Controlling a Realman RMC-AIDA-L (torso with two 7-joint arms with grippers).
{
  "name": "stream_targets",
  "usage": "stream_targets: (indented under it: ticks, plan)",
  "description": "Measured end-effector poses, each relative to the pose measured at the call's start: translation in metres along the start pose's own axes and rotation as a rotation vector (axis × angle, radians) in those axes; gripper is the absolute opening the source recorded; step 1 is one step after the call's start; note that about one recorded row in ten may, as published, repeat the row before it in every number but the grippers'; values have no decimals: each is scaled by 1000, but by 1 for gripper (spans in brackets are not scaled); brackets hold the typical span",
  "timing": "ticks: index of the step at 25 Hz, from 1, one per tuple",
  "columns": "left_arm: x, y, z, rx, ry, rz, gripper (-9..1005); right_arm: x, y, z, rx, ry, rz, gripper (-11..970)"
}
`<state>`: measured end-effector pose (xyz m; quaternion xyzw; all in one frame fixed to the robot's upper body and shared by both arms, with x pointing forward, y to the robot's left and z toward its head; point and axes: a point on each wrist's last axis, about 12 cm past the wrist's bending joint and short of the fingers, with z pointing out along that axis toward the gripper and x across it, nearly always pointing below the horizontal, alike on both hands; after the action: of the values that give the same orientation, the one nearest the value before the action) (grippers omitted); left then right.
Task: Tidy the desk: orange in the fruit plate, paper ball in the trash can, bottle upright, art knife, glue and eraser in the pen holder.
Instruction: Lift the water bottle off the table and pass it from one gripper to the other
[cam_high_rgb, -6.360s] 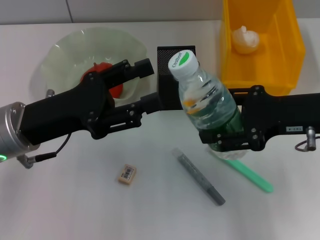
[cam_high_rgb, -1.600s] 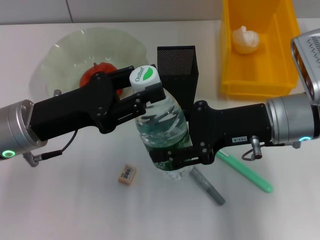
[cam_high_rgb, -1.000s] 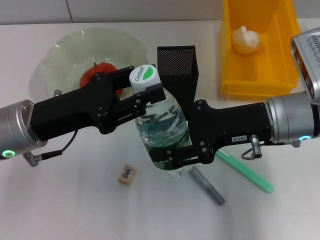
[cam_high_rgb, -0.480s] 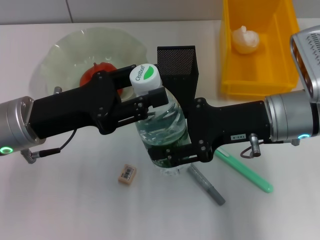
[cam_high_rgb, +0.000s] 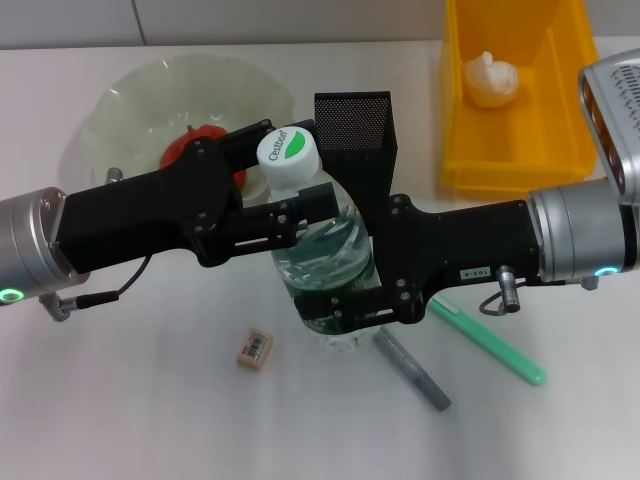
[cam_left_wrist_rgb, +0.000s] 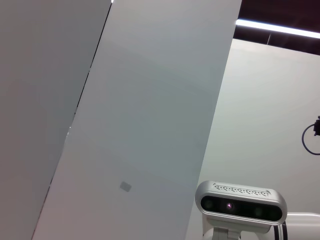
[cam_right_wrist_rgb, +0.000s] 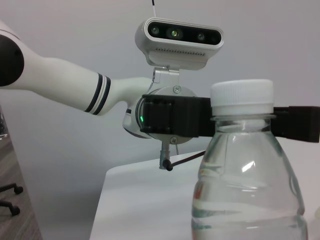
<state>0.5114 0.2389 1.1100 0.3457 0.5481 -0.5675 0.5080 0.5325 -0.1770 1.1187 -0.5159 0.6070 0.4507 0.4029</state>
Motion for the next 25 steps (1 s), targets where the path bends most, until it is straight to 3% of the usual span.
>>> stream_targets:
  ticks: [6,20,25]
  plan:
    - [0,0,0,-1,0,-1,797,0,0,0,-2,0,0,711]
    - [3,-3,-7,-21,-16,-4,749,1,2,0,-9,1,5,710]
    - [3,-4,-7,-18,-18,-5,565,2,2,0,-11,1,5,713]
